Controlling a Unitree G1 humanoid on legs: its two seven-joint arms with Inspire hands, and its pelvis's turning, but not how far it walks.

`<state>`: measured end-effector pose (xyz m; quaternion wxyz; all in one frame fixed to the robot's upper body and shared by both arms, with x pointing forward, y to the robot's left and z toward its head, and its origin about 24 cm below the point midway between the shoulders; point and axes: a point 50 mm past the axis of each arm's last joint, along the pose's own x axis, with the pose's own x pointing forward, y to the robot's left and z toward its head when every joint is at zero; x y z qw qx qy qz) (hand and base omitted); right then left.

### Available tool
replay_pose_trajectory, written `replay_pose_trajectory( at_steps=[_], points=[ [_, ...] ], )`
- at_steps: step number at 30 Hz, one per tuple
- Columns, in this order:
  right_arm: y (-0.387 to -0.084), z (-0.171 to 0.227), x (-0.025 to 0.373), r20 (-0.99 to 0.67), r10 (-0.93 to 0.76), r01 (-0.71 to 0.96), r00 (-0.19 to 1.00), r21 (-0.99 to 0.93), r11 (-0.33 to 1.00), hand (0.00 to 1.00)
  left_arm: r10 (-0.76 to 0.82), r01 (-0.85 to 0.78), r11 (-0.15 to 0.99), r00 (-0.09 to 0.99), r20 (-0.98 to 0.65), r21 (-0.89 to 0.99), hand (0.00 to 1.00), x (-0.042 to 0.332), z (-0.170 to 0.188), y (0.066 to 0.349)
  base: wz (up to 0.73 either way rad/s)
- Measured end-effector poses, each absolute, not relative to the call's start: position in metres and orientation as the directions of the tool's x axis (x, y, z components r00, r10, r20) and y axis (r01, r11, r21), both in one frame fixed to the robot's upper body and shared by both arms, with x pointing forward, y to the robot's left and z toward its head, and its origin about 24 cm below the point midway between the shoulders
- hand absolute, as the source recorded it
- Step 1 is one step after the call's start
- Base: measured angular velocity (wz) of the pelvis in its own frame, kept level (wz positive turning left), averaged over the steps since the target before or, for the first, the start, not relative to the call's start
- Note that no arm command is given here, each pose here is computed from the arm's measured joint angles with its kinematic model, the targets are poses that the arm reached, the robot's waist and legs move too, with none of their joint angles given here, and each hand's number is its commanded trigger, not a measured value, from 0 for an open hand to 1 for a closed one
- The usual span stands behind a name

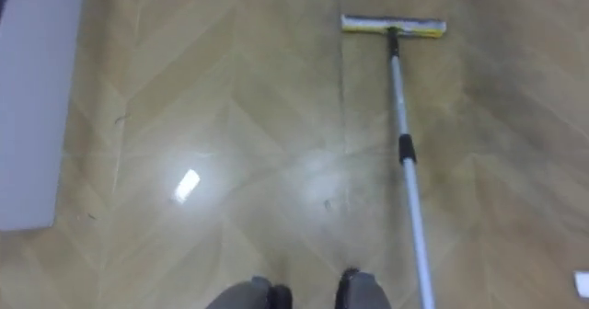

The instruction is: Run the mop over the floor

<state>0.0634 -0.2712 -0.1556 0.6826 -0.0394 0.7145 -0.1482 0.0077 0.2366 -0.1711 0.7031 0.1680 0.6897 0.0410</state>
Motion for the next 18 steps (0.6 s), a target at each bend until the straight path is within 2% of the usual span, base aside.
replay_pose_trajectory(
  at_steps=[3,5,7,9,11,14,18],
  points=[
    [-0.287,-0.141,0.112,-0.950,-0.299,0.176,0.092,-0.280,0.944,1.00,0.317,0.184,0.934,-0.029,-0.948,0.307,0.00,-0.022,-0.168,0.246,0.40],
    [-0.294,-0.133,0.131,-0.933,-0.307,0.227,0.190,-0.263,0.938,1.00,0.329,0.190,0.931,-0.064,-0.942,0.312,0.00,-0.034,-0.165,0.251,0.81],
    [-0.297,-0.132,0.132,-0.929,-0.294,0.291,0.226,-0.223,0.930,1.00,0.330,0.197,0.930,-0.079,-0.941,0.310,0.00,-0.043,-0.164,0.252,1.25],
    [-0.303,-0.135,0.110,-0.938,-0.281,0.435,0.202,-0.171,0.884,1.00,0.318,0.202,0.929,-0.010,-0.948,0.309,0.00,-0.031,-0.164,0.251,1.44],
    [-0.297,-0.143,0.089,-0.953,-0.247,0.528,0.173,-0.122,0.841,1.00,0.308,0.210,0.930,0.008,-0.951,0.303,0.00,-0.030,-0.164,0.249,0.64],
    [-0.284,-0.155,0.045,-0.979,-0.178,0.550,0.095,-0.098,0.830,1.00,0.285,0.204,0.939,-0.010,-0.958,0.277,0.00,-0.039,-0.166,0.239,-0.34],
    [-0.272,-0.161,-0.020,-0.985,-0.154,0.459,-0.073,-0.170,0.872,1.00,0.268,0.160,0.948,0.055,-0.962,0.274,0.00,-0.031,-0.167,0.233,-0.53]
  ],
)
